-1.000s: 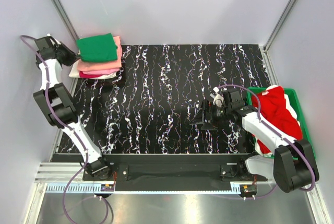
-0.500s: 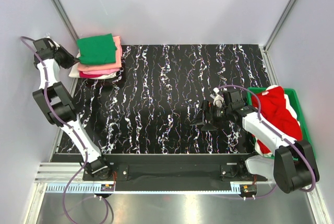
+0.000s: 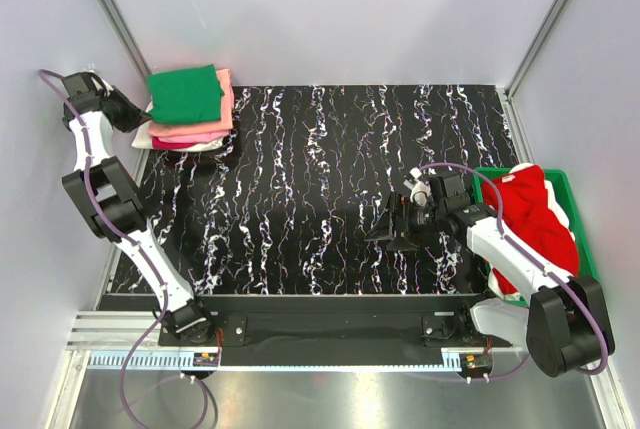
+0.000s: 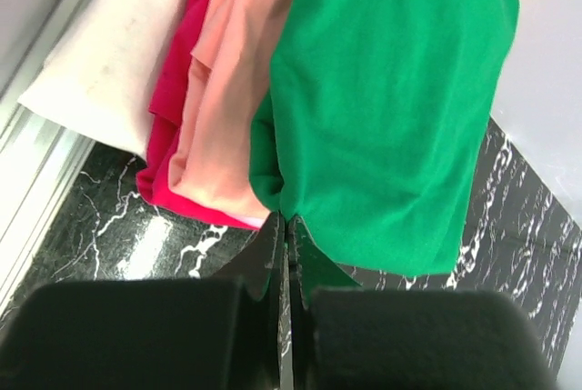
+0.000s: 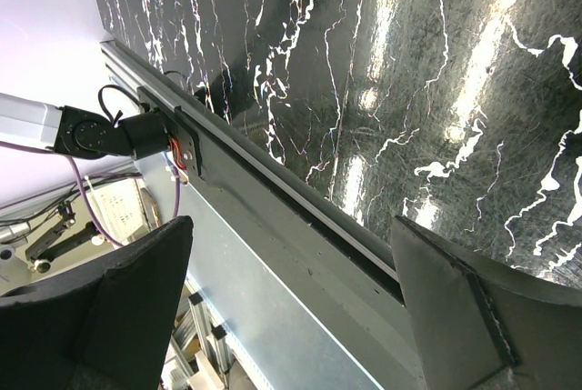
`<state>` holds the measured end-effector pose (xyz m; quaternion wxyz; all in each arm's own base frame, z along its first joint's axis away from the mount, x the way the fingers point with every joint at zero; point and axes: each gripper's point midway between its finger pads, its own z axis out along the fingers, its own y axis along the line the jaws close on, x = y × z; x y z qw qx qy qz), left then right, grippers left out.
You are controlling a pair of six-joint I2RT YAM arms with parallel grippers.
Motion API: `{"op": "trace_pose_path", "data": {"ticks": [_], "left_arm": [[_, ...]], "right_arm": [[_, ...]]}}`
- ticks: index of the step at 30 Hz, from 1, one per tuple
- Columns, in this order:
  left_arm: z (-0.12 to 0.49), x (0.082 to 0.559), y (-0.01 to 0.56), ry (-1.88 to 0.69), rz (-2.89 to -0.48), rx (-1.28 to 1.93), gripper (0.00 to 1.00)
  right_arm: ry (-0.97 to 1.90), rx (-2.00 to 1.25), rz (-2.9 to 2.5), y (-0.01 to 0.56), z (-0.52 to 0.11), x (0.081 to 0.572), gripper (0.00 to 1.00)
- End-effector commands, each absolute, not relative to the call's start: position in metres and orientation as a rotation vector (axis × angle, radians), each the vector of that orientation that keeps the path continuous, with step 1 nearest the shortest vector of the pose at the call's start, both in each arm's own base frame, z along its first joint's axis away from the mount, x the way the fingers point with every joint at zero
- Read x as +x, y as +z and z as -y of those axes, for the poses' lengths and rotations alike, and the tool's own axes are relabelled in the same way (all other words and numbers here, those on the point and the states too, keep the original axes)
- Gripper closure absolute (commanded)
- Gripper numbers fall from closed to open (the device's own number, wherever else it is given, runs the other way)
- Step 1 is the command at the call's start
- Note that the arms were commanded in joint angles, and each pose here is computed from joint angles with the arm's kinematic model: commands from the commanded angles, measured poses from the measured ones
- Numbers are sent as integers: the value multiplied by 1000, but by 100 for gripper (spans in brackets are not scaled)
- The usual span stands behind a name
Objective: Fold and stack the t-shirts
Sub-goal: Neatly place the folded tshirt to the corner, then reset both grippers
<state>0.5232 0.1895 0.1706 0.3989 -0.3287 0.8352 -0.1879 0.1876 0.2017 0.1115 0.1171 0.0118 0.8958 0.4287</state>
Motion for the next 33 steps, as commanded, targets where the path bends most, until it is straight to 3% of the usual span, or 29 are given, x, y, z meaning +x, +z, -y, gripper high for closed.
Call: {"op": "trace_pose_path", "data": {"ticks": [1, 9, 11, 13, 14, 17, 18, 23, 24, 26, 32, 33], "left_arm": [[-228, 530, 187, -370, -2038, -893, 100], [-235, 538, 193, -372, -2026, -892, 100], [-235, 535, 185, -373, -2042, -897, 90], [-231, 531, 175, -379, -2057, -909, 72], [-229, 528, 172, -385, -2062, -921, 50], [-217, 516, 175, -412, -2062, -940, 30], [-216, 514, 200, -392, -2010, -910, 23], [-191, 495, 234, -396, -1963, -869, 16], [-183, 494, 237, -401, -1970, -855, 5], [-166, 483, 244, -406, -1976, -830, 1], [-104, 435, 269, -408, -1990, -714, 1], [-93, 422, 250, -415, -2031, -730, 1]], "right_arm": [[1254, 1, -2583, 121, -201, 190, 3], [1258, -3, -2587, 121, -201, 189, 3], [1260, -5, -2588, 120, -202, 190, 3], [1262, -3, -2593, 119, -202, 189, 3], [1262, -2, -2591, 119, -202, 190, 3], [1266, -11, -2585, 121, -202, 189, 3], [1267, -7, -2582, 122, -202, 190, 3], [1277, -6, -2564, 129, -203, 189, 3], [1278, -7, -2560, 130, -203, 189, 3], [1281, -7, -2546, 135, -204, 191, 3], [1216, -2, -2503, 155, -201, 203, 3], [1206, -1, -2509, 157, -199, 202, 3]]}}
